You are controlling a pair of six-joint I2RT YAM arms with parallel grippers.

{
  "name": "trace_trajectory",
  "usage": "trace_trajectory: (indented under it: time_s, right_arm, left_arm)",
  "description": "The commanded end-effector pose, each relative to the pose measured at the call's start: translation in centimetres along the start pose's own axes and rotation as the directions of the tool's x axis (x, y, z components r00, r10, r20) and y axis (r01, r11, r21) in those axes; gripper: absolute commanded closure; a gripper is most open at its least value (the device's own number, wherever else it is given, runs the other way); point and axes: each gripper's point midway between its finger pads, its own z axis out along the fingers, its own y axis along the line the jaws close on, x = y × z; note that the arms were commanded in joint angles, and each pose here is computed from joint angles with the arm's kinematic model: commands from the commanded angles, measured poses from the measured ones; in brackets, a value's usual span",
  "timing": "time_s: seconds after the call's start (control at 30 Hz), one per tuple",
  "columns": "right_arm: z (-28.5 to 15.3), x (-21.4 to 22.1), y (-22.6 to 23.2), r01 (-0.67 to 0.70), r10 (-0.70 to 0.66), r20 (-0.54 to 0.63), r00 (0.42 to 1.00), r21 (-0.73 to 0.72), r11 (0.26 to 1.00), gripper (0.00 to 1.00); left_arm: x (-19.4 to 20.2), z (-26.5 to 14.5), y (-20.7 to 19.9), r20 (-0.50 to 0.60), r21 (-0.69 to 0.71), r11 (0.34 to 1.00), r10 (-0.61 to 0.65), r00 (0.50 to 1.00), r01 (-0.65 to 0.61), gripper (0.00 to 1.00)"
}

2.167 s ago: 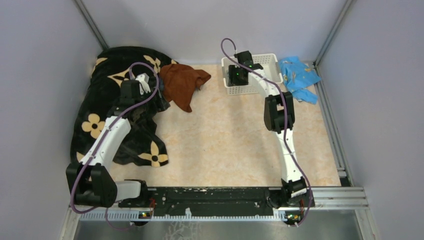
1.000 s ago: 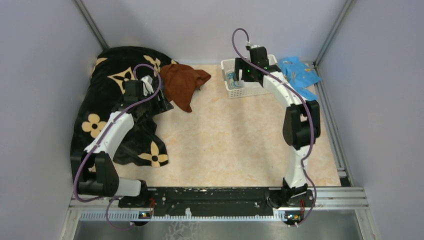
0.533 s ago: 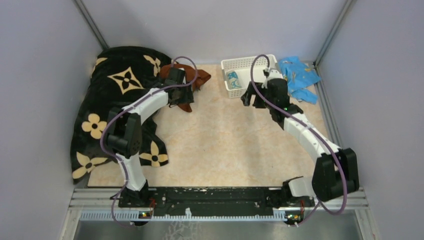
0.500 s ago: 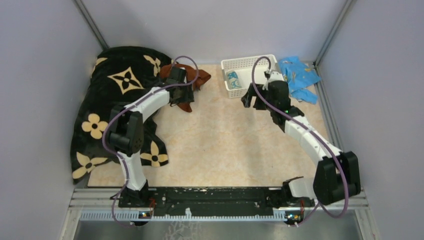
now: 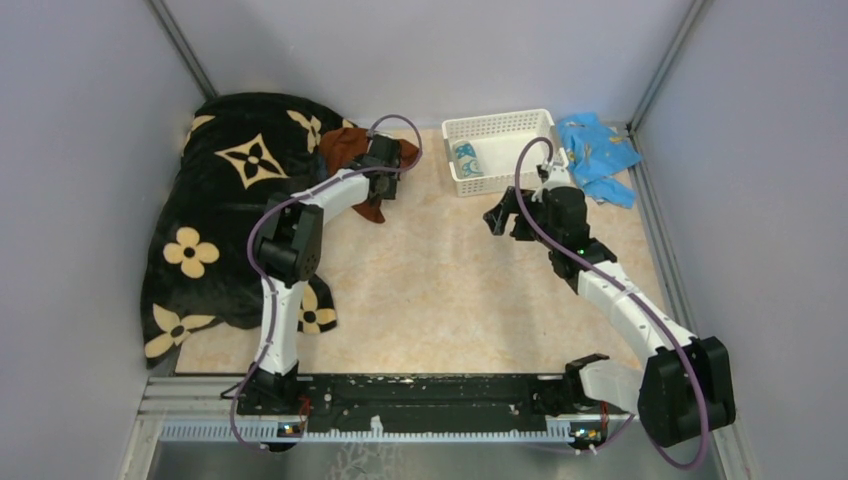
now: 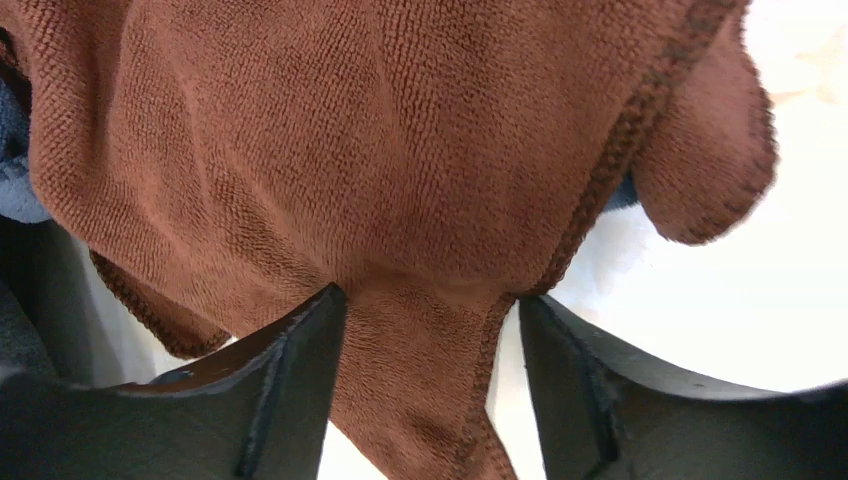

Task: Roll the towels
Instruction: Pick up the towel at the corner of the board, then place the towel at the center of the board.

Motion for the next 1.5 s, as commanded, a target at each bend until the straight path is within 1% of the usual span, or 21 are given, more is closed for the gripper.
trace_trajectory:
  time_s: [0.0, 0.07, 0.1, 0.13, 0.17, 0.23, 0.33, 0.43, 0.53, 0.6, 0.67, 0.73, 0.87, 0.97, 1.0, 1.03, 1.1, 1.2, 1.27, 1.37, 1.47]
  right_arm:
    - [-0.8, -2.5, 1.1, 0.014, -0.011, 0.091, 0.996, -0.04, 0.999, 0.16]
    - [-0.9, -2.7, 1.1, 0.017, -0.013, 0.097, 0.995, -0.036, 0.999, 0.16]
    - [-0.9, -2.7, 1.1, 0.016, -0.013, 0.096, 0.995, -0.036, 0.999, 0.16]
    - [-1.0, -2.7, 1.1, 0.017, -0.013, 0.095, 0.995, -0.037, 0.999, 0.16]
    - [-1.0, -2.7, 1.2, 0.018, -0.014, 0.094, 0.995, -0.039, 0.999, 0.16]
    - [-1.2, -2.8, 1.2, 0.019, -0.016, 0.1, 0.995, -0.038, 0.999, 0.16]
    - [-1.4, -3.0, 1.3, 0.021, -0.017, 0.108, 0.994, -0.038, 0.999, 0.16]
    - [-1.6, -3.1, 1.4, 0.022, -0.017, 0.113, 0.993, -0.045, 0.999, 0.16]
    - [-2.0, -3.4, 1.6, 0.023, -0.016, 0.128, 0.992, -0.048, 0.999, 0.16]
    - [-2.3, -3.7, 1.6, 0.024, -0.018, 0.139, 0.99, -0.046, 0.999, 0.16]
    - [-2.7, -4.0, 1.8, 0.027, -0.02, 0.152, 0.988, -0.048, 0.998, 0.16]
    - [-3.1, -4.3, 1.9, 0.031, -0.022, 0.167, 0.986, -0.049, 0.998, 0.16]
    - [-4.2, -4.9, 1.9, 0.034, -0.026, 0.2, 0.979, -0.036, 0.999, 0.16]
    - [-5.4, -5.6, 1.5, 0.037, -0.035, 0.241, 0.97, -0.003, 0.999, 0.16]
    - [-5.9, -5.9, 1.3, 0.036, -0.039, 0.256, 0.966, 0.014, 0.999, 0.16]
    - [-6.4, -6.2, 1.1, 0.036, -0.043, 0.274, 0.961, 0.032, 0.999, 0.16]
    - [-7.4, -6.7, 0.7, 0.036, -0.053, 0.303, 0.952, 0.061, 0.997, 0.16]
    - [-8.7, -7.5, 0.3, 0.028, -0.061, 0.343, 0.937, 0.099, 0.995, 0.16]
    - [-9.4, -7.8, 0.3, 0.032, -0.068, 0.362, 0.93, 0.104, 0.994, 0.16]
    - [-9.7, -7.8, 0.5, 0.042, -0.076, 0.359, 0.93, 0.099, 0.994, 0.16]
    - [-9.0, -7.1, 0.8, 0.054, -0.077, 0.312, 0.947, 0.081, 0.995, 0.16]
  left_arm:
    - [-2.1, 1.0, 0.9, 0.082, -0.094, 0.995, 0.037, 0.996, -0.029, 0.36]
    - [-2.9, 0.7, 1.0, 0.103, -0.096, 0.995, 0.044, 0.994, -0.034, 0.62]
    - [-3.5, 0.3, 1.3, 0.113, -0.102, 0.994, 0.046, 0.993, -0.034, 0.72]
    - [-4.2, -0.4, 1.6, 0.124, -0.108, 0.994, 0.045, 0.991, -0.032, 0.79]
    - [-5.1, -1.3, 2.0, 0.138, -0.114, 0.993, 0.041, 0.99, -0.026, 0.84]
    - [-7.2, -3.6, 2.9, 0.183, -0.119, 0.993, 0.04, 0.982, -0.018, 0.9]
    - [-11.4, -8.0, 4.8, 0.288, -0.138, 0.99, 0.036, 0.957, 0.004, 1.0]
    - [-16.9, -13.8, 7.1, 0.425, -0.144, 0.989, 0.02, 0.905, 0.045, 1.0]
    - [-21.7, -20.4, 7.8, 0.541, -0.061, 0.996, -0.02, 0.841, 0.063, 1.0]
    - [-23.9, -25.1, 7.1, 0.61, 0.008, 0.999, -0.038, 0.791, 0.042, 1.0]
    - [-25.0, -29.7, 5.6, 0.669, 0.083, 0.996, -0.046, 0.742, -0.013, 1.0]
    - [-25.2, -34.2, 3.3, 0.713, 0.174, 0.98, -0.059, 0.698, -0.094, 1.0]
    - [-23.1, -40.1, -2.1, 0.733, 0.325, 0.91, -0.07, 0.677, -0.258, 1.0]
    - [-20.8, -43.7, -6.4, 0.74, 0.418, 0.828, -0.071, 0.669, -0.374, 1.0]
    - [-19.6, -45.3, -8.4, 0.747, 0.448, 0.785, -0.066, 0.662, -0.427, 1.0]
    - [-18.8, -46.4, -9.5, 0.755, 0.457, 0.759, -0.056, 0.654, -0.463, 1.0]
    - [-17.5, -48.0, -11.2, 0.771, 0.459, 0.725, -0.038, 0.636, -0.513, 1.0]
    - [-16.3, -48.0, -11.9, 0.775, 0.433, 0.723, 0.005, 0.631, -0.538, 1.0]
    - [-15.5, -46.7, -11.4, 0.766, 0.403, 0.745, 0.043, 0.641, -0.532, 1.0]
    - [-14.3, -44.6, -9.6, 0.761, 0.329, 0.797, 0.093, 0.642, -0.506, 1.0]
    - [-12.1, -41.6, -7.8, 0.737, 0.232, 0.843, 0.173, 0.654, -0.485, 0.9]
